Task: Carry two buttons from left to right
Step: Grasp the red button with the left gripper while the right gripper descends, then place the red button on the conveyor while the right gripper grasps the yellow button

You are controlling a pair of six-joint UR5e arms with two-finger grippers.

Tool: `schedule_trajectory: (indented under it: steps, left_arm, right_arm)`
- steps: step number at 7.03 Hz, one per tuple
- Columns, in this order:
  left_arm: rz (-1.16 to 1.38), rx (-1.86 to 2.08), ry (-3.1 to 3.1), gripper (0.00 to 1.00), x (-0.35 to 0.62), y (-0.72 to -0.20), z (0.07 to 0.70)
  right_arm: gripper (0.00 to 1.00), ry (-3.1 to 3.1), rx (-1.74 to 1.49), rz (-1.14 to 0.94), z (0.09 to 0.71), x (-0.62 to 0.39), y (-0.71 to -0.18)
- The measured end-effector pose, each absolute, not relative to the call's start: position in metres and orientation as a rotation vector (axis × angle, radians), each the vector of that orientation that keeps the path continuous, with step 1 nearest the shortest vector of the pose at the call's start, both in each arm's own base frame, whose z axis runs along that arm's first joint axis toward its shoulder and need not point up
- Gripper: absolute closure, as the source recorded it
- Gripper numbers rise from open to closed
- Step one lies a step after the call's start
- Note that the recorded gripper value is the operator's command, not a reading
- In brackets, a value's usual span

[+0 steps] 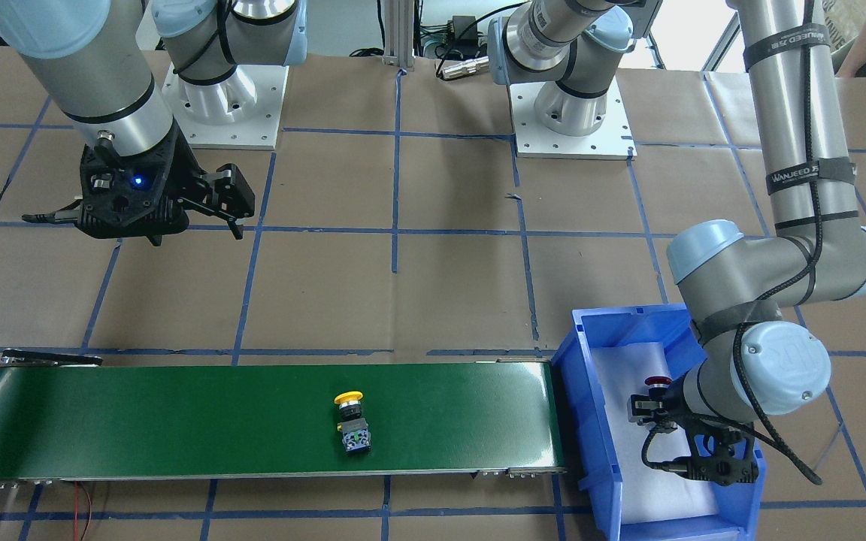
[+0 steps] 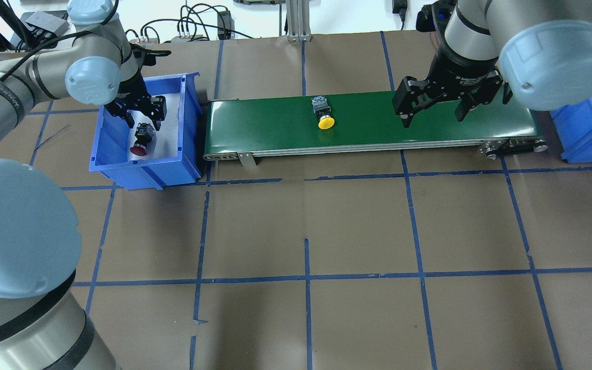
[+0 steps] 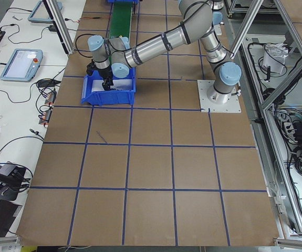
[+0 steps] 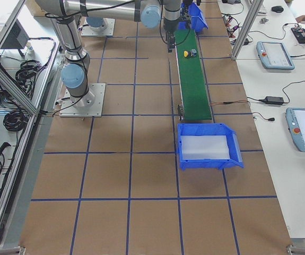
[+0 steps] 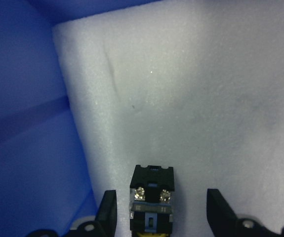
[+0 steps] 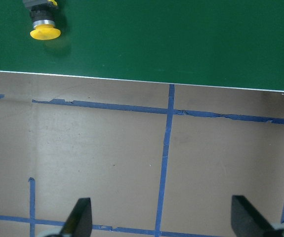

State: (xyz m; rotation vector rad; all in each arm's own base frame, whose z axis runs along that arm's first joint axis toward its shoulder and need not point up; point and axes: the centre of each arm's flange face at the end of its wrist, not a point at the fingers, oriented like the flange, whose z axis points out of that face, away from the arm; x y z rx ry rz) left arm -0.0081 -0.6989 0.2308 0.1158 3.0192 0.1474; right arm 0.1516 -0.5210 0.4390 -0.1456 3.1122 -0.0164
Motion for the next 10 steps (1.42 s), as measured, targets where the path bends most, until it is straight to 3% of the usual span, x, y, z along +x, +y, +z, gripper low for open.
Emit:
schedule_trajectory:
  steps: [1, 3, 4, 10]
  left_arm:
    - [0.158, 0.116, 3.02, 0.38, -0.008, -0.699, 0.226]
    - [0.169, 0.105, 3.019, 0.63, -0.008, -0.699, 0.222]
    - [0.171, 0.079, 3.019, 0.67, -0.008, -0.698, 0.222]
    - [0.12, 0.007, 3.017, 0.7, -0.009, -0.69, 0.28]
  right_arm:
    - [0.0, 3.103, -0.115, -0.026, 0.431, 0.162, -0.529]
    - [0.0, 3.093, -0.061, -0.073, 0.407, 0.188, -0.551]
    - [0.0, 3.089, -0.044, -0.095, 0.394, 0.201, -0.563]
    - [0.0, 3.061, 0.167, -0.149, 0.34, 0.23, -0.665]
